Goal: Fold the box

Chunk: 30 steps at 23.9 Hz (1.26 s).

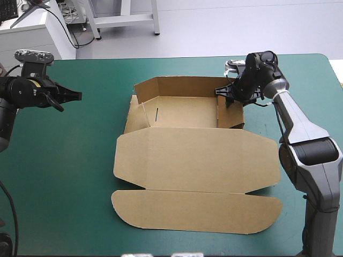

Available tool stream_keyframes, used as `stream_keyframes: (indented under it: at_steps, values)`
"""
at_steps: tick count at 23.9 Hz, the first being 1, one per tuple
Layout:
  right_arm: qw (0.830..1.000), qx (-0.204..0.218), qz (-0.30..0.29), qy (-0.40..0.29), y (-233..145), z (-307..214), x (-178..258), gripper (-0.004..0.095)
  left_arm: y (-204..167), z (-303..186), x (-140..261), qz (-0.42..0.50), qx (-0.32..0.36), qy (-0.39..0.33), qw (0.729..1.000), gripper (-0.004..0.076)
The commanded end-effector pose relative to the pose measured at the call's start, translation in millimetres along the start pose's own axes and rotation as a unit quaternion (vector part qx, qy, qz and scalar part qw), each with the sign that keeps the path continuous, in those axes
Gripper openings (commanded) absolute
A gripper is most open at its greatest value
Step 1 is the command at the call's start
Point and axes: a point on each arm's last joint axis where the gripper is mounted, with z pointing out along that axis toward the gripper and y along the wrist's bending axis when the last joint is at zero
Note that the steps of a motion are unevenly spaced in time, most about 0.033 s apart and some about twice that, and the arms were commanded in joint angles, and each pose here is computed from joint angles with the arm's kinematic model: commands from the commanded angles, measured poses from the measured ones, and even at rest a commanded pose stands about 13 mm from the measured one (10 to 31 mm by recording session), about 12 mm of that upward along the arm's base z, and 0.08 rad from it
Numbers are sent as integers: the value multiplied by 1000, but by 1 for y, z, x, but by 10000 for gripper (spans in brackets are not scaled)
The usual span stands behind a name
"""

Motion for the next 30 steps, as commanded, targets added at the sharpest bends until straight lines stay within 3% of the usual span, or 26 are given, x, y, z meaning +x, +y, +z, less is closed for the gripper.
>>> stream_keyframes:
  at_steps: [1, 6, 8, 10, 11, 17, 22, 30]
  values:
    - [1000, -15, 3, -11, 3, -23, 5, 482, 0, -22, -11, -1, -3, -58, 998, -8]
    - [1000, -23, -8, -8, 5, -21, 6, 469, 0, -22, -11, -1, -3, -58, 998, -8]
    - [1000, -22, -9, -8, 5, -21, 6, 372, 1, -22, -11, -1, -5, -58, 998, -8]
    - [1000, -22, -9, -8, 4, -21, 6, 147, 1, -22, -11, -1, -5, -59, 998, -8]
    - [1000, -18, -19, -8, 4, -21, 6, -17, 1, -22, -11, -1, -5, -59, 998, -8]
    - [1000, -24, -13, -16, 1, -29, 6, -17, 1, -22, -11, -1, -5, -60, 998, -8]
    - [993, -91, -6, -72, -25, -80, 6, -17, 1, -19, -12, -1, -5, -57, 998, -8]
    - [981, -69, -11, -179, -59, -174, 28, -18, 0, 3, -11, -3, 3, -28, 1000, -8]
